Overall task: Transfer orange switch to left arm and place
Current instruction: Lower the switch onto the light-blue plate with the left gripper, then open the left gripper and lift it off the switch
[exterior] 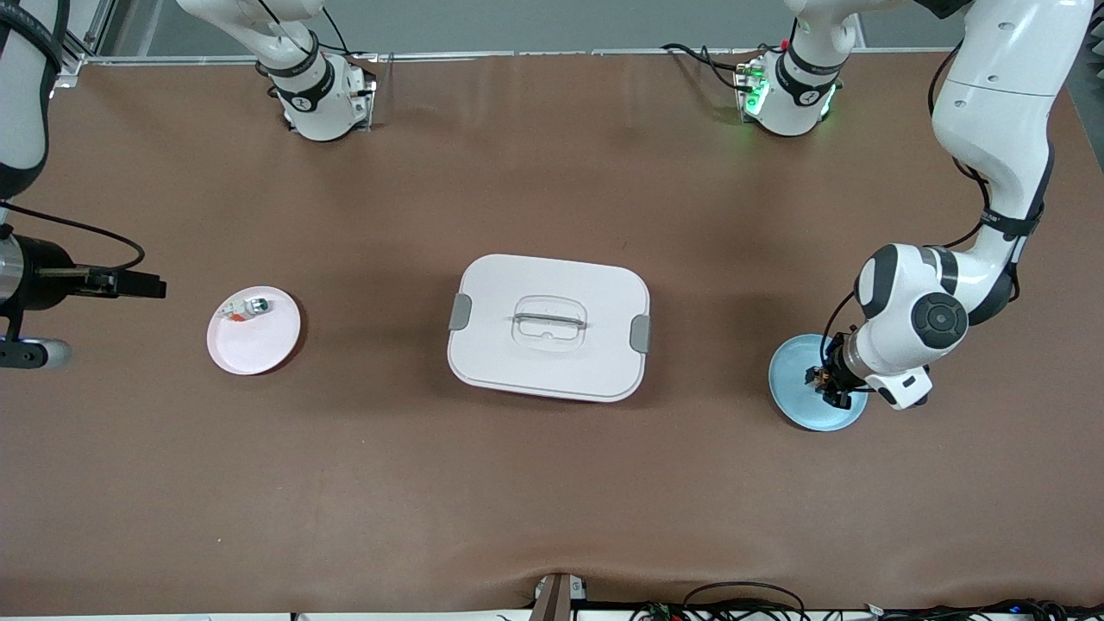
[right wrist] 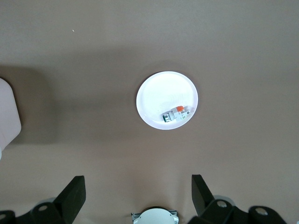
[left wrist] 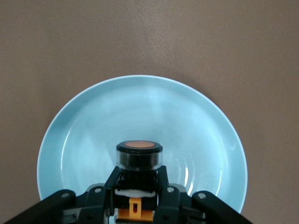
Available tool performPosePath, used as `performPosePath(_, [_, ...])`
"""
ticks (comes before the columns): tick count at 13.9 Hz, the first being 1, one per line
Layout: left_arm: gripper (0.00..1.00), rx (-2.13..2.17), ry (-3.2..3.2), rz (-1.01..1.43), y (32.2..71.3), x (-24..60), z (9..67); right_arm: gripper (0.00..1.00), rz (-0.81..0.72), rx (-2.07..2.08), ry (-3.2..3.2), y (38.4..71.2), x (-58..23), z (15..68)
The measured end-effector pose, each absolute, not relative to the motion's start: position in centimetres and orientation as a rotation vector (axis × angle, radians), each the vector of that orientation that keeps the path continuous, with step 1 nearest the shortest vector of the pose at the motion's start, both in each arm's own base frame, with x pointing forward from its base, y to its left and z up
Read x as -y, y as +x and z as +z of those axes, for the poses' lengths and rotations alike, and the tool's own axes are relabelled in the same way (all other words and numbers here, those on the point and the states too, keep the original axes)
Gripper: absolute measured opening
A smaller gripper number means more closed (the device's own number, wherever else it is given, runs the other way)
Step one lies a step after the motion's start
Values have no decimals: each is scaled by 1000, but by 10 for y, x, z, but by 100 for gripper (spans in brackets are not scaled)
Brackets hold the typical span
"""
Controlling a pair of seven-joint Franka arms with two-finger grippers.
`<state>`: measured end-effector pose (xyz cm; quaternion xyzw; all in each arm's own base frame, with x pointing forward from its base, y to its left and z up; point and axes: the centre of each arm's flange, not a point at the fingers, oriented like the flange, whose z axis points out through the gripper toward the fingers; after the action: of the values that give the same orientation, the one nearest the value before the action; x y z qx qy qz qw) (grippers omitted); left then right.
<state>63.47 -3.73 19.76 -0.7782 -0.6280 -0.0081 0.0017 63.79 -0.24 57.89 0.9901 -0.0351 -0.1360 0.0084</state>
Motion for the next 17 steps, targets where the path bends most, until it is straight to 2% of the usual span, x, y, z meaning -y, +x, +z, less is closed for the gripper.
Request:
performPosePath(4, [34,1968,-2439,-15,634,37,192,100,-442,110,3089,630,2,584])
performPosePath(7, [34,1968,-2440,-17,634,37,193,100,-382,108,3098,628,1,594])
performPosePath(8, [39,1967,-2442,-20,635,37,193,100,-350,107,3103,629,1,598])
performPosePath(14, [98,1994,-2450,-75,646,30,213,100,-305,101,3110,628,-1,605])
performPosePath(17, [100,1898,-2509,-114,649,19,251,100,-308,90,3112,628,-5,605])
